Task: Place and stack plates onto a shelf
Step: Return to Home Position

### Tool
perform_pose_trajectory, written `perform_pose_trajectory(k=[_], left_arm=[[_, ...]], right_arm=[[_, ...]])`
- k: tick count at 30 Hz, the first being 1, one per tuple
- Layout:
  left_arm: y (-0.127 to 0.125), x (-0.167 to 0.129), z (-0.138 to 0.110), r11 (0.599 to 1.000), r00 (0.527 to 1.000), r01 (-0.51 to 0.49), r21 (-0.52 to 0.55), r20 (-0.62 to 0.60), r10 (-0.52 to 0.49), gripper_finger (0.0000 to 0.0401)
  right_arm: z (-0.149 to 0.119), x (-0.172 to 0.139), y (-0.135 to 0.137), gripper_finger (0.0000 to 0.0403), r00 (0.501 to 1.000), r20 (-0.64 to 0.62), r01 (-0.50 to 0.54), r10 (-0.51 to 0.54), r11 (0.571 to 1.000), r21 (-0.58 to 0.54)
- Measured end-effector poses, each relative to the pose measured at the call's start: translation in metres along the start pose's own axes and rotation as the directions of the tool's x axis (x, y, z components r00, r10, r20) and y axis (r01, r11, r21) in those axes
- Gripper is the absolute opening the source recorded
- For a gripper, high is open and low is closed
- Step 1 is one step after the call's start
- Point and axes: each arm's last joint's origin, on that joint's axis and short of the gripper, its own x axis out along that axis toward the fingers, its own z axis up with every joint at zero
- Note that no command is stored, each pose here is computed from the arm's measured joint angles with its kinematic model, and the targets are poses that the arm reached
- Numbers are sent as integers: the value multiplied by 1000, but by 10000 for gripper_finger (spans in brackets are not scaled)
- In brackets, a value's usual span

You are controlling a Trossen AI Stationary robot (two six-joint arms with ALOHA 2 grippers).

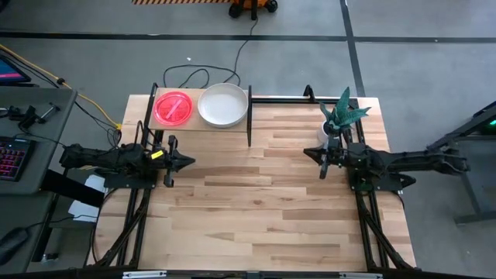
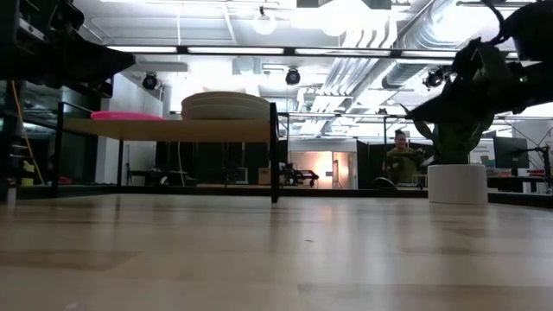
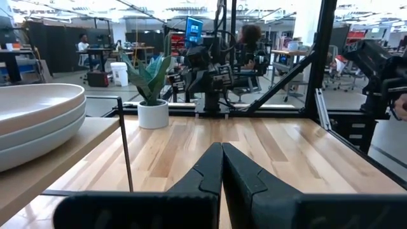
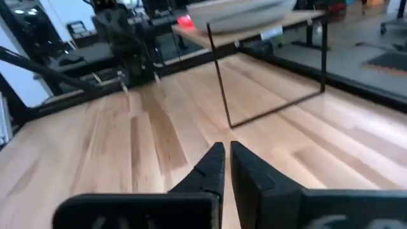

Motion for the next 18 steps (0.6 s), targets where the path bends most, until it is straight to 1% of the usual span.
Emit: perform_pose_trajectory(k=[4, 7, 14, 18], left_arm=[[0, 0, 0, 1000, 1000, 0, 0, -1, 0, 1], [0, 0, 0, 1000, 1000, 0, 0, -1, 0, 1], [0, 0, 0, 1000, 1000, 0, 0, 0, 0, 1], [0, 0, 0, 1000, 1000, 0, 0, 0, 0, 1]], right_arm=[[-8, -3, -3, 20, 996, -85, 24, -24, 1000, 8], [-13, -6, -2, 6, 991, -136, 13, -13, 1000, -7], [-8, -12, 5, 2, 995, -73, -70, 66, 996, -59], [-4, -16, 7, 2, 995, -25, -97, 95, 991, -91]])
